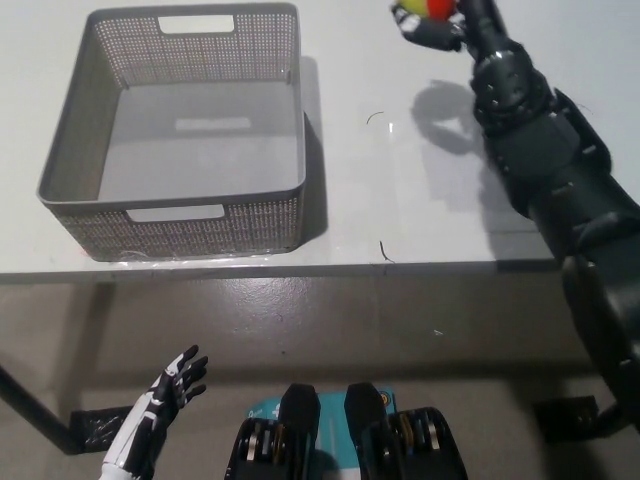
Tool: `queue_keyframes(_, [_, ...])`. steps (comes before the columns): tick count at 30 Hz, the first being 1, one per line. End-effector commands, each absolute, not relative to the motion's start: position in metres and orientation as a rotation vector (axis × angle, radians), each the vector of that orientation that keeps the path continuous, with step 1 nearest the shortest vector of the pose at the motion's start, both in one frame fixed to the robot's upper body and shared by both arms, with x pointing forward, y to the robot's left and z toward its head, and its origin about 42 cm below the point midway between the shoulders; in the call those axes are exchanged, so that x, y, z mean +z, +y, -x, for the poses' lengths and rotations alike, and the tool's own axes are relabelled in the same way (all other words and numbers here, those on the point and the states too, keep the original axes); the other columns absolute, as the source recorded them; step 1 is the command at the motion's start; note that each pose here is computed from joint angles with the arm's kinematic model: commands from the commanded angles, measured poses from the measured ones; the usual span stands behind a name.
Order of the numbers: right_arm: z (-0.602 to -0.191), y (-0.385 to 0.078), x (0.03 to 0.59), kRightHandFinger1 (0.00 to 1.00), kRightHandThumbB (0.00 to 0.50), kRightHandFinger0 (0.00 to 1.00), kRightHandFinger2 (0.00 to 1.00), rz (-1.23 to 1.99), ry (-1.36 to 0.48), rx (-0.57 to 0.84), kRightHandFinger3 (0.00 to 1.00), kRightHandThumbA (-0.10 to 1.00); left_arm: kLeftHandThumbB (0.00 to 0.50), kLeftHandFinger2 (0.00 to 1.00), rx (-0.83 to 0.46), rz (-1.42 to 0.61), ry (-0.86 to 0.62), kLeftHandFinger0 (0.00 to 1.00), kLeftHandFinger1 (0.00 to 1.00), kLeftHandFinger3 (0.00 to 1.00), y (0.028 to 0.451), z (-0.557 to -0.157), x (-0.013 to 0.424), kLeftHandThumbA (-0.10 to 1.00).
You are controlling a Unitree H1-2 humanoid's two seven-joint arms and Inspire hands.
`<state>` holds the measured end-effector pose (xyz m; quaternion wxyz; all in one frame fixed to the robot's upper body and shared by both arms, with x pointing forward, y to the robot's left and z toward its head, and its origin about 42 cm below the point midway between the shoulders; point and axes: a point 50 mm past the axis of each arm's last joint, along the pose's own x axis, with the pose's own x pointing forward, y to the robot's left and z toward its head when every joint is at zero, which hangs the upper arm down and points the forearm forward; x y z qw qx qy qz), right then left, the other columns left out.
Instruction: Use the right hand to pick up a tennis ball and put it into a container on the left side
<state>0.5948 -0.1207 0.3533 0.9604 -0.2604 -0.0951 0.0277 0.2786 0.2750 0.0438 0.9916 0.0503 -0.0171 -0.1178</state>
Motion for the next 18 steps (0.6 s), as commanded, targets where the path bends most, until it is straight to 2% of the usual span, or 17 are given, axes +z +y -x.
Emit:
queue_keyframes(1, [-0.591, -0.082, 0.428, 0.13, 0.099, 0.0, 0.64, 0.508, -0.398, 0.09, 0.64, -0.1, 0.312, 1.0, -0.249, -0.112, -0.084, 1.0, 1.0, 1.0, 0.28, -0.284, 0.053, 1.0])
queue_keyframes(2, [-0.589, -0.072, 0.43, 0.14, 0.108, 0.0, 0.65, 0.526, -0.408, 0.091, 0.64, -0.1, 0.312, 1.0, -0.25, -0.113, -0.083, 1.0, 1.0, 1.0, 0.28, -0.284, 0.053, 1.0])
queue_keyframes(5, [-0.583, -0.047, 0.431, 0.25, 0.136, 0.0, 0.7, 0.497, -0.431, 0.14, 0.73, -0.1, 0.313, 1.0, -0.254, -0.12, -0.078, 1.0, 1.0, 1.0, 0.281, -0.283, 0.052, 1.0])
queue_keyframes(6, [-0.58, -0.037, 0.432, 0.25, 0.139, 0.0, 0.68, 0.5, -0.442, 0.161, 0.74, -0.1, 0.313, 1.0, -0.255, -0.119, -0.076, 1.0, 1.0, 1.0, 0.28, -0.283, 0.052, 1.0])
queue_keyframes(9, [-0.574, -0.018, 0.434, 0.25, 0.14, 0.0, 0.65, 0.515, -0.454, 0.205, 0.72, -0.1, 0.326, 1.0, -0.254, -0.111, -0.067, 1.0, 1.0, 1.0, 0.279, -0.282, 0.053, 1.0])
queue_keyframes(10, [-0.571, -0.008, 0.435, 0.25, 0.152, 0.0, 0.63, 0.519, -0.441, 0.215, 0.68, -0.1, 0.332, 1.0, -0.257, -0.112, -0.065, 1.0, 1.0, 1.0, 0.279, -0.282, 0.054, 1.0])
queue_keyframes(12, [-0.565, 0.008, 0.432, 0.22, 0.137, 0.0, 0.62, 0.533, -0.445, 0.246, 0.65, -0.1, 0.332, 1.0, -0.261, -0.129, -0.064, 1.0, 1.0, 1.0, 0.279, -0.282, 0.055, 1.0])
queue_keyframes(14, [-0.56, 0.021, 0.427, 0.25, 0.128, 0.0, 0.67, 0.529, -0.462, 0.285, 0.67, -0.1, 0.34, 1.0, -0.26, -0.137, -0.063, 1.0, 1.0, 1.0, 0.28, -0.282, 0.055, 1.0])
queue_keyframes(15, [-0.558, 0.026, 0.423, 0.31, 0.174, 0.03, 0.7, 0.531, -0.46, 0.295, 0.71, -0.1, 0.347, 1.0, -0.262, -0.14, -0.062, 1.0, 1.0, 1.0, 0.281, -0.282, 0.055, 1.0])
queue_keyframes(16, [-0.555, 0.03, 0.42, 0.28, 0.142, 0.01, 0.69, 0.535, -0.462, 0.301, 0.69, -0.1, 0.348, 1.0, -0.264, -0.144, -0.062, 1.0, 1.0, 1.0, 0.281, -0.282, 0.055, 1.0])
queue_keyframes(18, [-0.551, 0.042, 0.414, 0.28, 0.142, 0.0, 0.7, 0.527, -0.445, 0.322, 0.71, -0.1, 0.361, 1.0, -0.269, -0.159, -0.065, 1.0, 1.0, 1.0, 0.282, -0.283, 0.055, 1.0])
